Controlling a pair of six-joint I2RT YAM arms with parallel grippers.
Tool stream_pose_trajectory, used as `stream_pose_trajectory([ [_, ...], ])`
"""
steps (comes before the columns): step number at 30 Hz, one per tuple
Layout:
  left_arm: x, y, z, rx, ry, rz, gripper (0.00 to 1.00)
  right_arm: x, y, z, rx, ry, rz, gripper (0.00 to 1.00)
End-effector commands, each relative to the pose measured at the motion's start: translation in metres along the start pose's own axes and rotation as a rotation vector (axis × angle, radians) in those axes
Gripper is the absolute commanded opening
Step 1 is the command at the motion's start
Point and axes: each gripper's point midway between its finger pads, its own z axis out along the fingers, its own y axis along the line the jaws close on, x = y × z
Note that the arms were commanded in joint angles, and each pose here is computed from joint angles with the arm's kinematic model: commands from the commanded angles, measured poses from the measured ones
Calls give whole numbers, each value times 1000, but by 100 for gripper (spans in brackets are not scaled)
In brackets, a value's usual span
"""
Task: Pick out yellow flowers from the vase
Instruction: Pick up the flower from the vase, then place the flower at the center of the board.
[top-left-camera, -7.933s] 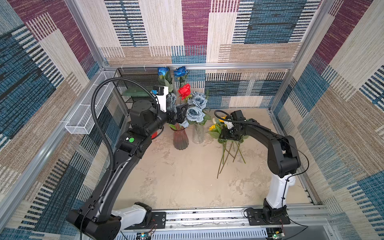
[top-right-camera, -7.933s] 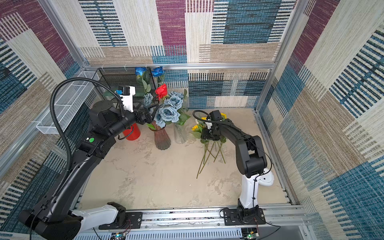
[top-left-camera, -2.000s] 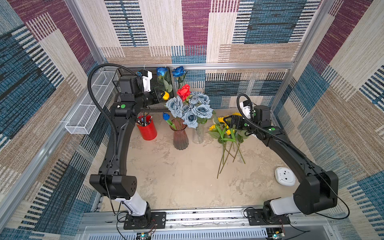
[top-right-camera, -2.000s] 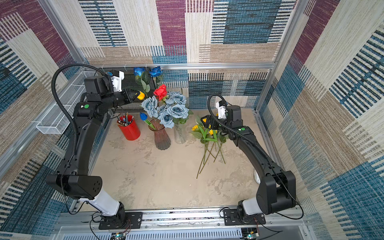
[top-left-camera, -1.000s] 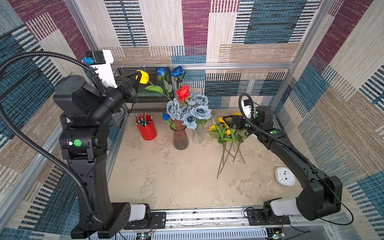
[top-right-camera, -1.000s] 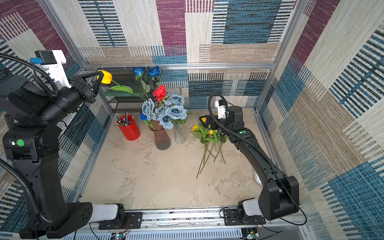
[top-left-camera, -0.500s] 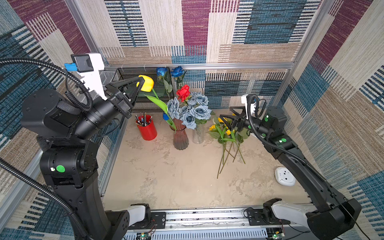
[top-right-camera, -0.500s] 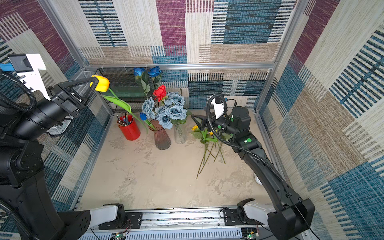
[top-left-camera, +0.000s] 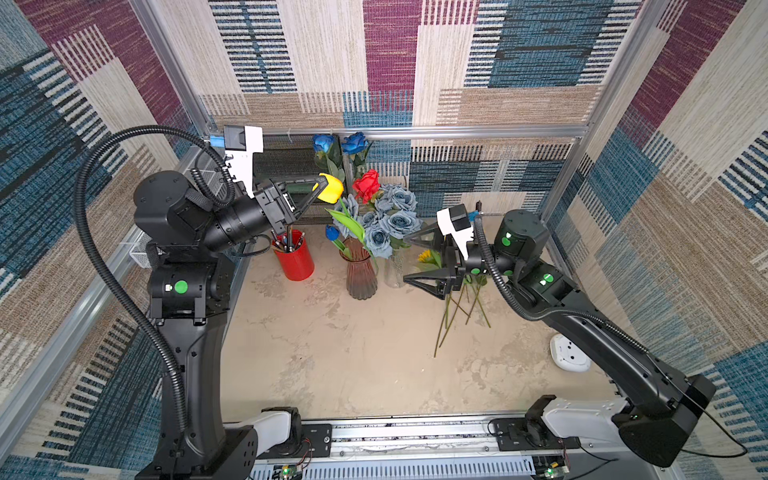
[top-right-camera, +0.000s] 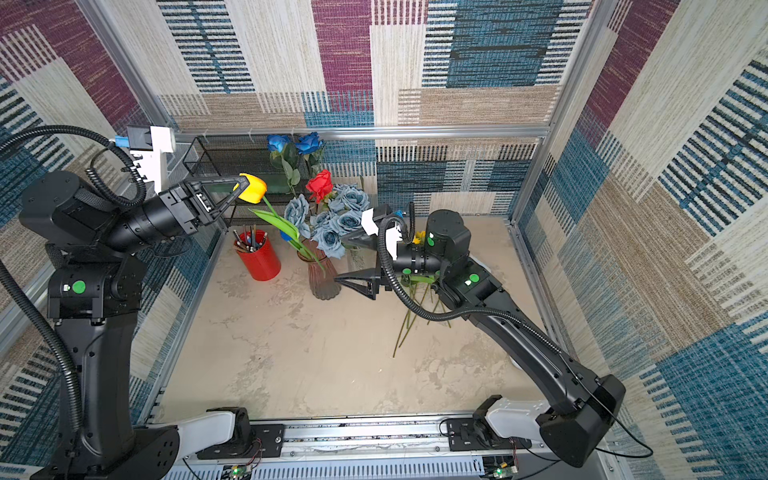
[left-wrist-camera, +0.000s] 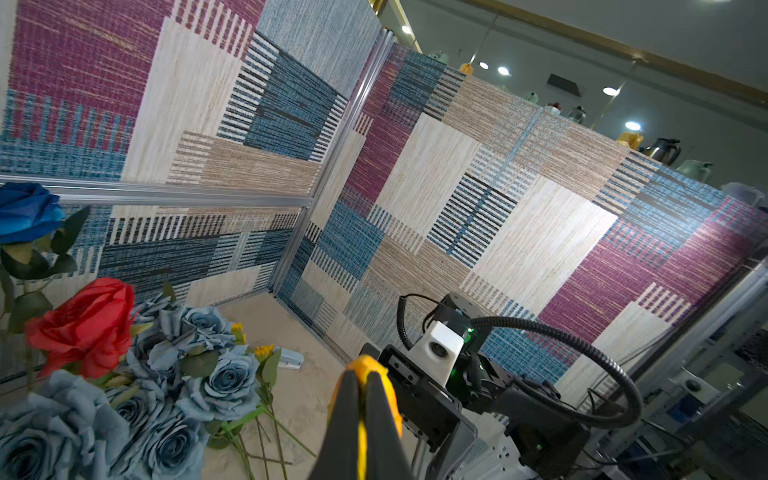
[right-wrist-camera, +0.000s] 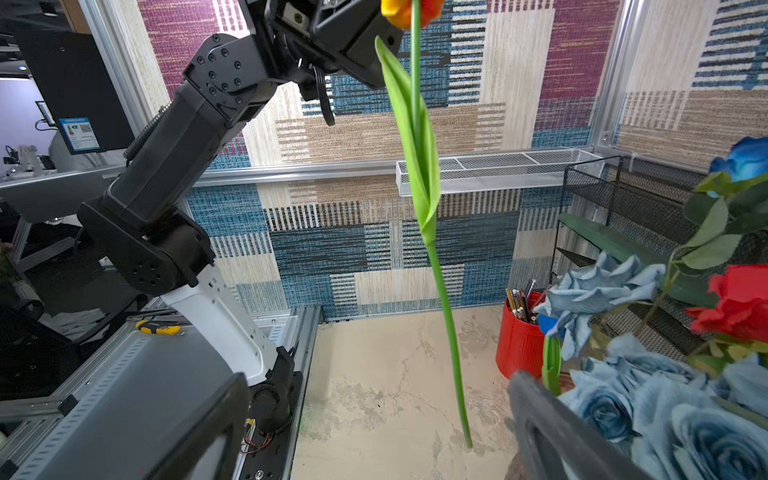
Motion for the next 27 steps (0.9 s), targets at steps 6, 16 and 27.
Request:
stream_pose_trajectory([
  [6, 26, -22, 13, 158, 109, 21, 0, 12, -5, 16, -24, 29, 4, 90],
  [16, 55, -16, 39, 193, 183, 0, 0, 26, -4, 33, -132, 74, 71, 67],
  [27, 59, 2, 56, 168, 181, -15, 0, 29, -7, 34, -132, 93, 112, 20],
])
